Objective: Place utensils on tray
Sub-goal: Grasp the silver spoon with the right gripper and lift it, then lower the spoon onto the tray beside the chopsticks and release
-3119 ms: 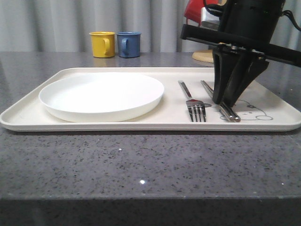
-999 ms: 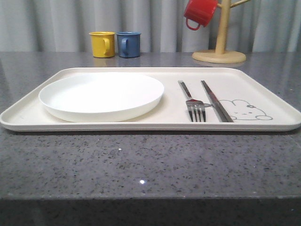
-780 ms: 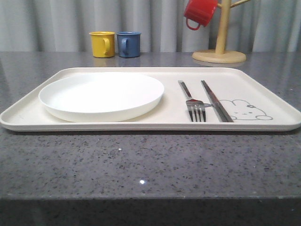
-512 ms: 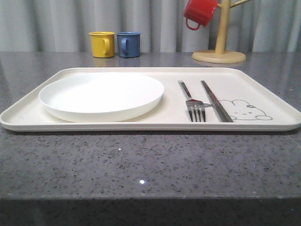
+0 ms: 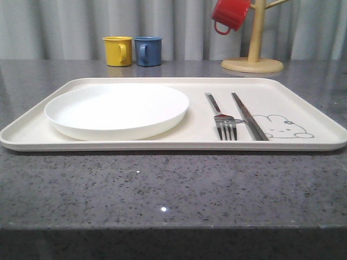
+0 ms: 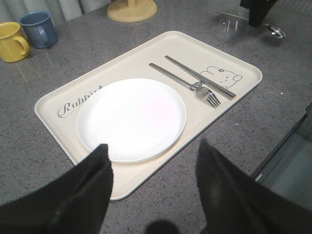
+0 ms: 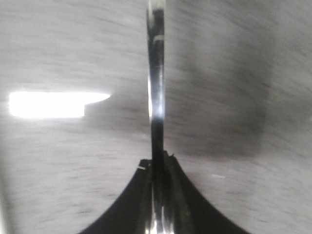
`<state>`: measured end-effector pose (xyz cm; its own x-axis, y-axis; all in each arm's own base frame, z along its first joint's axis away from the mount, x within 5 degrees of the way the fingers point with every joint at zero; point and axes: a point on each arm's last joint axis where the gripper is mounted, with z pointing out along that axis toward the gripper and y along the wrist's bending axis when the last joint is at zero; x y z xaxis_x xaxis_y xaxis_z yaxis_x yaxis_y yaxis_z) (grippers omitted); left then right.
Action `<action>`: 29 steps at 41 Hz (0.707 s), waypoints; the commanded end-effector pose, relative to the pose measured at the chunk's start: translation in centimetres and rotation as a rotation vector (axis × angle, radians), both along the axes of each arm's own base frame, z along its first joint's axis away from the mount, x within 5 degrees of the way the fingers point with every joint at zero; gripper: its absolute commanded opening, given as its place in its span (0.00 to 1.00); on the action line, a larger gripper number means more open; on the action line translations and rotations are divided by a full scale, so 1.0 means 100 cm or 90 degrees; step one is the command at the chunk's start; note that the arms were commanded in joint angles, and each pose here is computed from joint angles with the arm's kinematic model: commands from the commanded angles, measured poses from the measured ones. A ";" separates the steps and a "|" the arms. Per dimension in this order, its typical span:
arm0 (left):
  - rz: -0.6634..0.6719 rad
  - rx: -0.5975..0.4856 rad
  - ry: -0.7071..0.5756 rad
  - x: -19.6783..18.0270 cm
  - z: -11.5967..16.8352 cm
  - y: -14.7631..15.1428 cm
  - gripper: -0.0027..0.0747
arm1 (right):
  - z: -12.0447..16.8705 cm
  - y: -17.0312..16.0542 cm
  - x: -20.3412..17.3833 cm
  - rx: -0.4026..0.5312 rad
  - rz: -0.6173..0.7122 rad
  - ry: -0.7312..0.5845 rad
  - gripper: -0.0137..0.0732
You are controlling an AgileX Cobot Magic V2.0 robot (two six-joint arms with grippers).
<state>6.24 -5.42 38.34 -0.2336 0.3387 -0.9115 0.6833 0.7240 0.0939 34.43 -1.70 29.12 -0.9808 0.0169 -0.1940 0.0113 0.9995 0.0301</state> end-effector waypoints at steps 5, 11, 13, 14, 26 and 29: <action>0.000 -0.048 -0.042 0.001 0.014 -0.001 0.51 | 0.029 0.051 -0.012 0.063 0.081 -0.018 0.14; 0.000 -0.048 -0.042 0.001 0.014 -0.001 0.51 | 0.031 0.077 -0.014 0.124 0.103 -0.027 0.14; 0.000 -0.048 -0.042 0.001 0.014 -0.001 0.51 | 0.032 0.082 -0.014 0.140 0.095 -0.028 0.14; 0.000 -0.048 -0.042 0.001 0.014 -0.001 0.51 | 0.032 0.084 -0.014 0.148 0.090 -0.027 0.14; 0.000 -0.048 -0.042 0.001 0.014 -0.001 0.51 | 0.026 0.090 -0.011 0.188 -0.006 -0.014 0.14; 0.000 -0.048 -0.042 0.001 0.014 -0.001 0.51 | 0.022 0.096 -0.009 0.202 -0.006 0.000 0.14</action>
<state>6.24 -5.42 38.34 -0.2336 0.3387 -0.9115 0.6833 0.7240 0.0939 33.98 7.32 29.61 -0.9864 0.0620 -0.1522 0.0161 0.9581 0.2858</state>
